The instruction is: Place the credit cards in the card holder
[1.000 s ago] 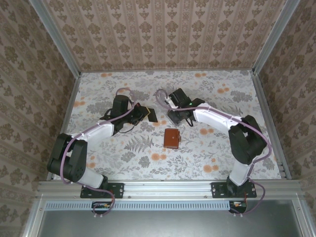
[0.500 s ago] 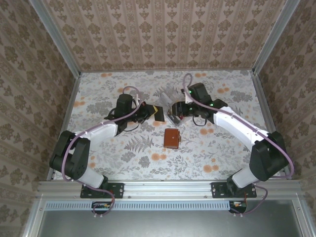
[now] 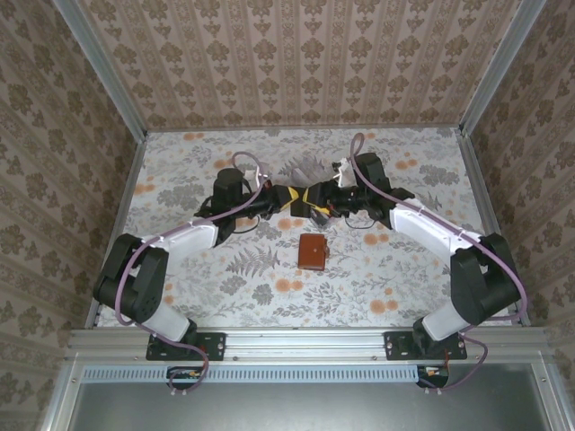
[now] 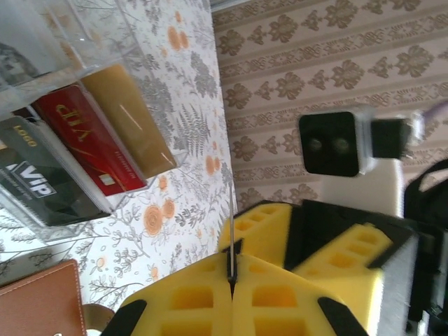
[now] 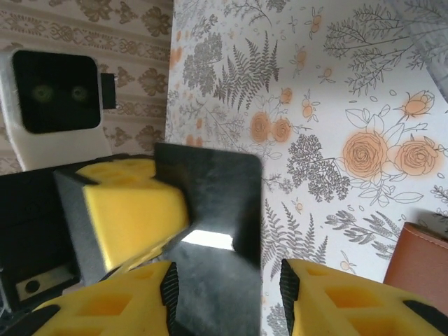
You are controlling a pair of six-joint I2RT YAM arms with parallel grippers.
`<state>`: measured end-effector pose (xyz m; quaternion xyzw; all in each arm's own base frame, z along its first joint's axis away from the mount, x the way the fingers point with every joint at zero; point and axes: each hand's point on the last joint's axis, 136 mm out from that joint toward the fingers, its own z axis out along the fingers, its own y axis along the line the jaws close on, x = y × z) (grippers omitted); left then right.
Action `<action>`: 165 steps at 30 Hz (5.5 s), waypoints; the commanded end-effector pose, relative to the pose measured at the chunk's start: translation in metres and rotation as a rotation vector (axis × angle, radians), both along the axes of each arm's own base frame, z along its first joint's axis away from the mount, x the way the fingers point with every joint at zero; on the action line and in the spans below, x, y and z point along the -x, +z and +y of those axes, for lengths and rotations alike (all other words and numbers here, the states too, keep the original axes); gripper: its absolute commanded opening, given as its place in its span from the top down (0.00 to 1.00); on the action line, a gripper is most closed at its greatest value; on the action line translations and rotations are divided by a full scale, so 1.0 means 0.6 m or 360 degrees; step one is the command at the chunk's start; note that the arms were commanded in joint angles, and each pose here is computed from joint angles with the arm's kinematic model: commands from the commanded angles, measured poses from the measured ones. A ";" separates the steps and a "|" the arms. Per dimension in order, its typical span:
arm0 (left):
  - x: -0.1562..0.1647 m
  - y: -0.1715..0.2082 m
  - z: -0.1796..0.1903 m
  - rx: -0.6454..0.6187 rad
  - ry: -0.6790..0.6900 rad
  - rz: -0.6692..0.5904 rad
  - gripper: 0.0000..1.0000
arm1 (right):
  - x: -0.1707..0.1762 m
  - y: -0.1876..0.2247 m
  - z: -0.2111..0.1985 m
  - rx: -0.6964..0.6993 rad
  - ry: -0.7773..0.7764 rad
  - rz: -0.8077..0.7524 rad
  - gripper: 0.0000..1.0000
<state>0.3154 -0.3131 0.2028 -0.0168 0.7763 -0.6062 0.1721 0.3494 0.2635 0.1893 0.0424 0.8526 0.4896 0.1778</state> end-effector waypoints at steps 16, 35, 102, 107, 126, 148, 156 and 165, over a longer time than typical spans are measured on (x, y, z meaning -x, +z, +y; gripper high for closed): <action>0.005 0.006 0.004 -0.0040 0.0060 0.0039 0.63 | 0.015 0.042 -0.012 -0.0242 0.0002 -0.0001 0.91; 0.036 -0.121 0.135 -0.1029 0.0350 0.0185 0.42 | 0.126 -0.071 -0.115 0.1075 -0.0674 0.0162 1.00; 0.107 -0.279 -0.049 -0.2004 -0.0378 -0.0009 0.00 | 0.162 -0.273 -0.198 0.1099 -0.0492 0.0521 1.00; 0.102 -0.288 -0.019 -0.2175 -0.0319 0.0016 0.00 | 0.166 -0.277 -0.207 0.1138 -0.0504 0.0530 1.00; 0.102 -0.198 0.012 -0.2151 -0.0157 -0.0155 0.28 | 0.170 -0.282 -0.227 0.1246 -0.0536 0.0546 1.00; 0.113 -0.212 0.004 -0.1592 -0.0105 -0.0005 1.00 | 0.135 -0.193 -0.191 0.1034 -0.0482 0.0286 1.00; 0.129 -0.216 -0.022 -0.1287 -0.0070 0.0139 1.00 | 0.131 -0.098 -0.135 0.0687 -0.0319 0.0046 1.00; 0.147 -0.232 -0.032 -0.1202 -0.0084 0.0203 1.00 | 0.138 -0.155 -0.146 0.0804 -0.0311 0.0155 1.00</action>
